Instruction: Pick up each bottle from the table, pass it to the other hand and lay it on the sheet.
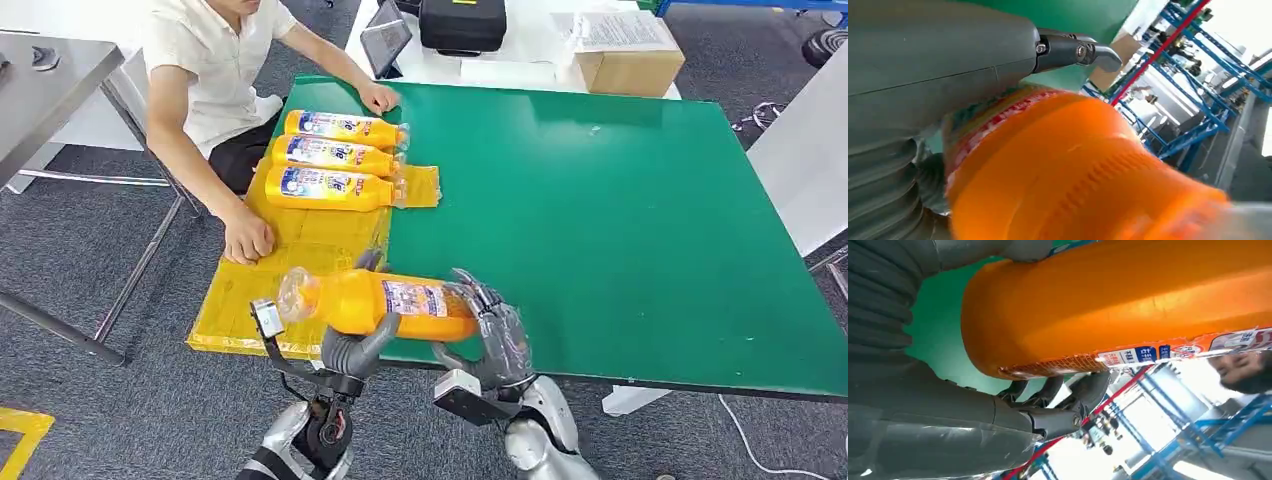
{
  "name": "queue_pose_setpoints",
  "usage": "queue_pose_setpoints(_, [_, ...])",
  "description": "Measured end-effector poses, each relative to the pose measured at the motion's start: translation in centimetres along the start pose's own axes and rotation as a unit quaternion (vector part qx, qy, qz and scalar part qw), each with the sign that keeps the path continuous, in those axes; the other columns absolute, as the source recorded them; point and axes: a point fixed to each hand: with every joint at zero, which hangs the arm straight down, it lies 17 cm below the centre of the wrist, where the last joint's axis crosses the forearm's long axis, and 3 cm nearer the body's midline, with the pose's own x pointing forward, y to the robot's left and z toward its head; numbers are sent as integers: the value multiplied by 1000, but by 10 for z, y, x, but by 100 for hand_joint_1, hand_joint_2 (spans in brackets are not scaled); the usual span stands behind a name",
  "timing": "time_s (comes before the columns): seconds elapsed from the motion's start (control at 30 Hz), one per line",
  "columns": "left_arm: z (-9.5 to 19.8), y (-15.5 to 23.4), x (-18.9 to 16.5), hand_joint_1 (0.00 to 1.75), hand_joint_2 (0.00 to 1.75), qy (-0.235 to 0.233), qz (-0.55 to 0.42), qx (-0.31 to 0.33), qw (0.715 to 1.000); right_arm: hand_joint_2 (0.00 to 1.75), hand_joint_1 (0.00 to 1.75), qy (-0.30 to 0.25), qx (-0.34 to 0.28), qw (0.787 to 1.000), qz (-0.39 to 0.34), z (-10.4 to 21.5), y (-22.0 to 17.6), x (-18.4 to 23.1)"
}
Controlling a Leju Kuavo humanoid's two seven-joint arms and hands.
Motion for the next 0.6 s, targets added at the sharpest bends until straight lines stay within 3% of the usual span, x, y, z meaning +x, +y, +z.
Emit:
queue_pose_setpoints(0.03, [0, -4, 2, 0, 175, -6, -4, -6, 1000, 175, 44, 1, 3, 1000, -4, 0, 2, 1])
queue_pose_setpoints(0.07, [0, -7, 4, 12, 175, -13, -11, -12, 1000, 175, 42, 1, 6, 1000, -7, 0, 4, 2])
queue_pose_setpoints(0.1, [-1, -11, 7, 28, 175, -20, -19, -19, 999, 175, 51, 2, 11, 1000, -13, -1, 6, 3])
queue_pose_setpoints(0.13, [-1, -15, 10, 45, 175, -27, -26, -25, 999, 175, 70, 2, 16, 1000, -17, -2, 9, 3])
queue_pose_setpoints(0.17, [-1, -18, 13, 143, 175, -34, -31, -31, 998, 175, 80, 2, 24, 999, -27, -3, 12, 5])
queue_pose_setpoints(0.3, [-1, -30, 24, 143, 175, -61, -45, -50, 996, 175, 80, 1, 52, 997, -64, -5, 25, 11])
queue_pose_setpoints(0.33, [0, -31, 26, 150, 175, -64, -46, -51, 996, 175, 96, 0, 53, 997, -65, -6, 25, 12])
queue_pose_setpoints(0.37, [-1, -32, 27, 168, 175, -66, -47, -52, 995, 175, 115, -1, 53, 996, -65, -7, 25, 13])
queue_pose_setpoints(0.43, [0, -33, 29, 175, 175, -71, -48, -54, 995, 175, 129, -3, 54, 996, -65, -8, 26, 14])
queue_pose_setpoints(0.57, [3, -43, 39, 175, 175, -99, -69, -72, 990, 175, 124, -10, 64, 995, -73, -13, 29, 18])
queue_pose_setpoints(0.6, [4, -45, 41, 175, 175, -106, -76, -75, 989, 175, 103, -10, 68, 995, -77, -14, 30, 19])
